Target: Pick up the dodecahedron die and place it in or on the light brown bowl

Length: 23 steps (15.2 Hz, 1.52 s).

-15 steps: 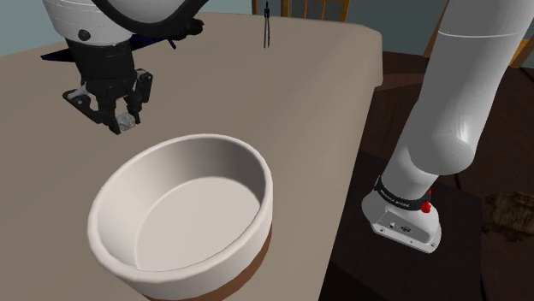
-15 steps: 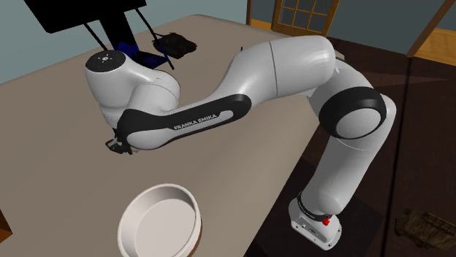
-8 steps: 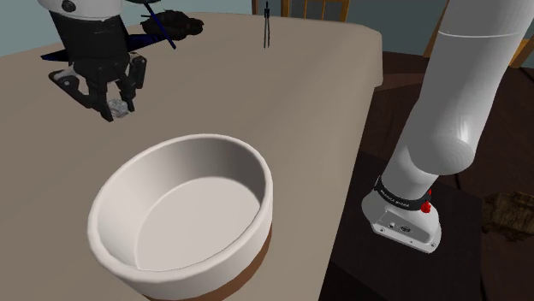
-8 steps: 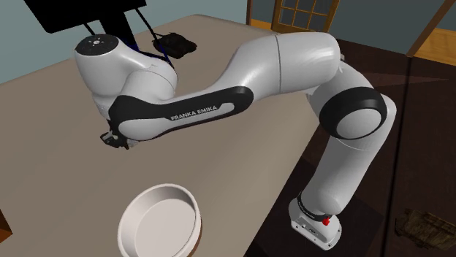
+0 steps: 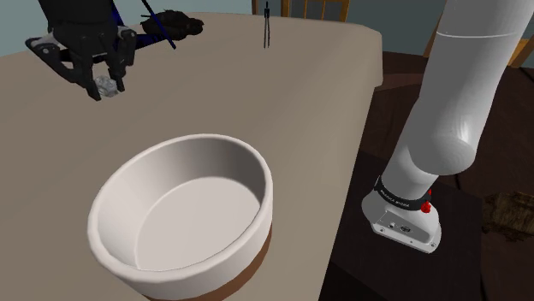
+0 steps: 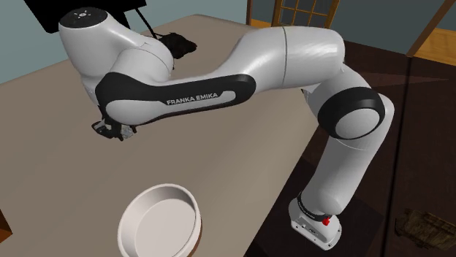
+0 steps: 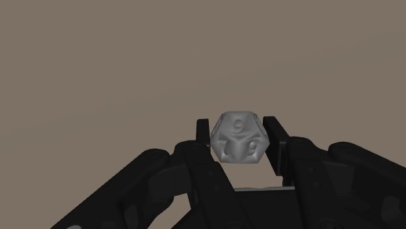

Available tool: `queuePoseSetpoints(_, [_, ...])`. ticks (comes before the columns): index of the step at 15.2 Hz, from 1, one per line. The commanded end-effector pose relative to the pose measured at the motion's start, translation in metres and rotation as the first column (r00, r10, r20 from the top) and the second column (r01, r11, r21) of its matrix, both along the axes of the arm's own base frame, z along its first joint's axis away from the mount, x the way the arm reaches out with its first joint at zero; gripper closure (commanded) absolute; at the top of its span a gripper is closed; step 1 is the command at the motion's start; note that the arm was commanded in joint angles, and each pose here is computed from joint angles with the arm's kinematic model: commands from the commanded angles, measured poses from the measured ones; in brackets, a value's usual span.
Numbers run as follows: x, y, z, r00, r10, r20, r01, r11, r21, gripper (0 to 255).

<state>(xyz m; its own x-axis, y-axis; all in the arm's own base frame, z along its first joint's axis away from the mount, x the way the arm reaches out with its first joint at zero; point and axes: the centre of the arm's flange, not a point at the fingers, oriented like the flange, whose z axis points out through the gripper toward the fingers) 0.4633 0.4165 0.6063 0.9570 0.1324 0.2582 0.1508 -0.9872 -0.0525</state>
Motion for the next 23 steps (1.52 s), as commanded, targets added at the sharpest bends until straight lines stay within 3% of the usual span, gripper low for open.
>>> queuePoseSetpoints(1, [0.0,0.001,0.01,1.0,0.0,0.0,0.0,1.0,0.0,255])
queuePoseSetpoints(15, [0.0,0.001,0.079,1.0,0.0,0.0,0.0,1.0,0.0,255])
queuePoseSetpoints(23, [-0.105,0.018,0.079,1.0,0.0,0.0,0.0,1.0,0.0,255])
